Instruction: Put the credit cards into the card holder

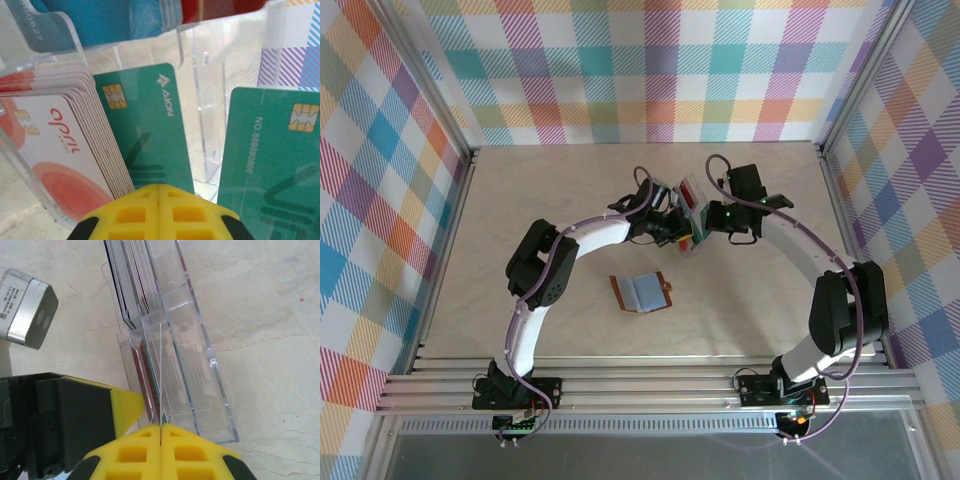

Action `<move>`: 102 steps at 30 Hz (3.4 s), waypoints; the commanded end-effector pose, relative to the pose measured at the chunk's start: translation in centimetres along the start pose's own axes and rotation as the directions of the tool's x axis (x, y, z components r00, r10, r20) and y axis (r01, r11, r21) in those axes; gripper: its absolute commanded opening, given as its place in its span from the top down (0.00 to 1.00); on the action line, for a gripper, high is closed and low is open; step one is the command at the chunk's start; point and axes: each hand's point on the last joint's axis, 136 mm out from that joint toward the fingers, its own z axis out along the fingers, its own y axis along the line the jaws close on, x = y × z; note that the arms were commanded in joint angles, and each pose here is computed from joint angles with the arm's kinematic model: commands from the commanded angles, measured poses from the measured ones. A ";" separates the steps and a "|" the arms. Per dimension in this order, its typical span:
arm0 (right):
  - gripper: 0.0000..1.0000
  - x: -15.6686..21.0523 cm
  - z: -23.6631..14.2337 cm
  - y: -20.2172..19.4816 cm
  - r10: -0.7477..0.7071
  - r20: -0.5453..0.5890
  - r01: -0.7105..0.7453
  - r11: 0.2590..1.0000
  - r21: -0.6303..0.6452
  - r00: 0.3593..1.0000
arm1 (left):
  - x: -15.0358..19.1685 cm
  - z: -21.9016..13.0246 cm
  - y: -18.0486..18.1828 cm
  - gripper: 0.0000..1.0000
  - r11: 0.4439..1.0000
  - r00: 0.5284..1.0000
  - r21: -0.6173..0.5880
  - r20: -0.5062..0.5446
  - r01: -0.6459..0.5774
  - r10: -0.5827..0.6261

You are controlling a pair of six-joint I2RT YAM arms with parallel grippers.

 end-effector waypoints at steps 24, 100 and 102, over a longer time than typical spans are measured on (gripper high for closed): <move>1.00 8.5 -2.2 11.4 -0.177 0.060 0.187 0.931 -0.313 0.982 | 10.5 -14.2 9.4 0.76 0.879 0.979 -0.435 -0.037 -0.194 0.198; 1.00 20.0 8.2 14.6 -0.161 -0.420 -0.094 0.846 -0.524 0.893 | 15.0 -14.9 20.3 0.81 0.724 0.979 -0.660 -0.154 -0.202 0.134; 1.00 20.2 8.2 14.6 -0.152 -0.425 -0.106 0.845 -0.525 0.892 | 15.0 -14.9 20.2 0.81 0.726 0.980 -0.657 -0.152 -0.200 0.132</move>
